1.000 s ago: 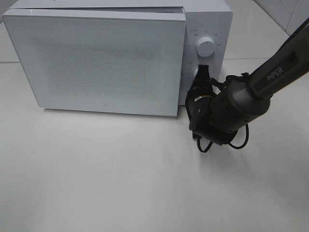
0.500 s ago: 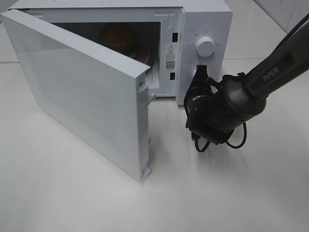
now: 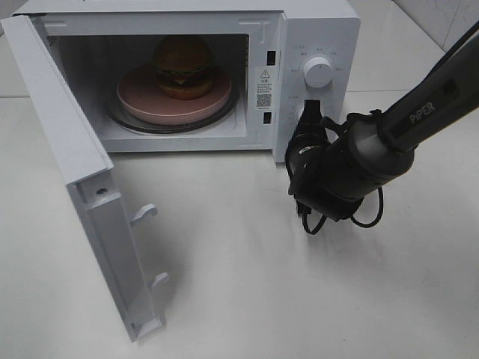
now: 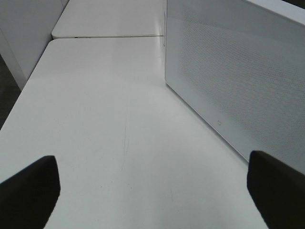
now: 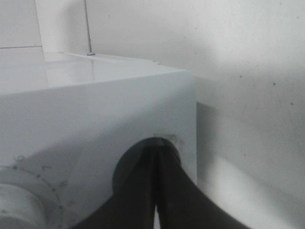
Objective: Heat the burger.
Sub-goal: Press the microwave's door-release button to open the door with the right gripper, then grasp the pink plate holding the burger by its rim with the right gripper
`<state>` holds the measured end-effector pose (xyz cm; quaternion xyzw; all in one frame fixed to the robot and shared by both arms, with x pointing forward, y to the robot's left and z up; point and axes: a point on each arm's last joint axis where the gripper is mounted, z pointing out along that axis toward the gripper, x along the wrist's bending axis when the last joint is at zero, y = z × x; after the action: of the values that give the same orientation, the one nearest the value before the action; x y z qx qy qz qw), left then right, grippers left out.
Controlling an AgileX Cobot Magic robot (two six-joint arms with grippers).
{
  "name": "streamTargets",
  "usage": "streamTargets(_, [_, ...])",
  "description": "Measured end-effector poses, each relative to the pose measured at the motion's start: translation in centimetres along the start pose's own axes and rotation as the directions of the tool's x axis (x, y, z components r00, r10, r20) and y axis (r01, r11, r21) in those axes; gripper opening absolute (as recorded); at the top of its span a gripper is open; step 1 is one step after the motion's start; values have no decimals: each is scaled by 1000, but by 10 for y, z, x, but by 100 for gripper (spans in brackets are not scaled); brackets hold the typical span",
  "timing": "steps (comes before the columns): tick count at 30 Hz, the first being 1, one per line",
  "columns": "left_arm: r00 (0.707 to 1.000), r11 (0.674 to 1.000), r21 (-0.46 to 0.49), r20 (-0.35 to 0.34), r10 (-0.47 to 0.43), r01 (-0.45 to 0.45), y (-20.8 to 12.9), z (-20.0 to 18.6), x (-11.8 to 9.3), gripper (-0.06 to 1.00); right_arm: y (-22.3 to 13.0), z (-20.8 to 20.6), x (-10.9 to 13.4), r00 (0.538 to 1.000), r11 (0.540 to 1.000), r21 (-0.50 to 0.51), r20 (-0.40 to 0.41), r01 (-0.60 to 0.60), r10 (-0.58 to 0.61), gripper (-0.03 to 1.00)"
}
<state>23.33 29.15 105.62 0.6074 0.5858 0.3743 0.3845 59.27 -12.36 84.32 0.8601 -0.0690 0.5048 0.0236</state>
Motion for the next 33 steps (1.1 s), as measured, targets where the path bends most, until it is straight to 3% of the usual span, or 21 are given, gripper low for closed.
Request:
streamTargets(15, [1000,1000,0,0,0,0,0,0,0,99,9,-14,11,994,991,96,57,88,-93,0])
streamTargets(24, [1000,1000,0,0,0,0,0,0,0,99,8,-39,24,964,948,205,51,244,-259,0])
streamTargets(29, [1000,1000,0,0,0,0,0,0,0,99,11,-54,22,917,891,283,80,355,-391,0])
streamTargets(30, [1000,1000,0,0,0,0,0,0,0,99,11,-60,24,884,849,322,72,418,-463,0])
streamTargets(32, [1000,1000,0,0,0,0,0,0,0,99,11,-63,24,868,829,340,69,444,-492,0])
streamTargets(33, [1000,1000,0,0,0,0,0,0,0,99,9,-70,27,825,772,389,54,502,-563,0])
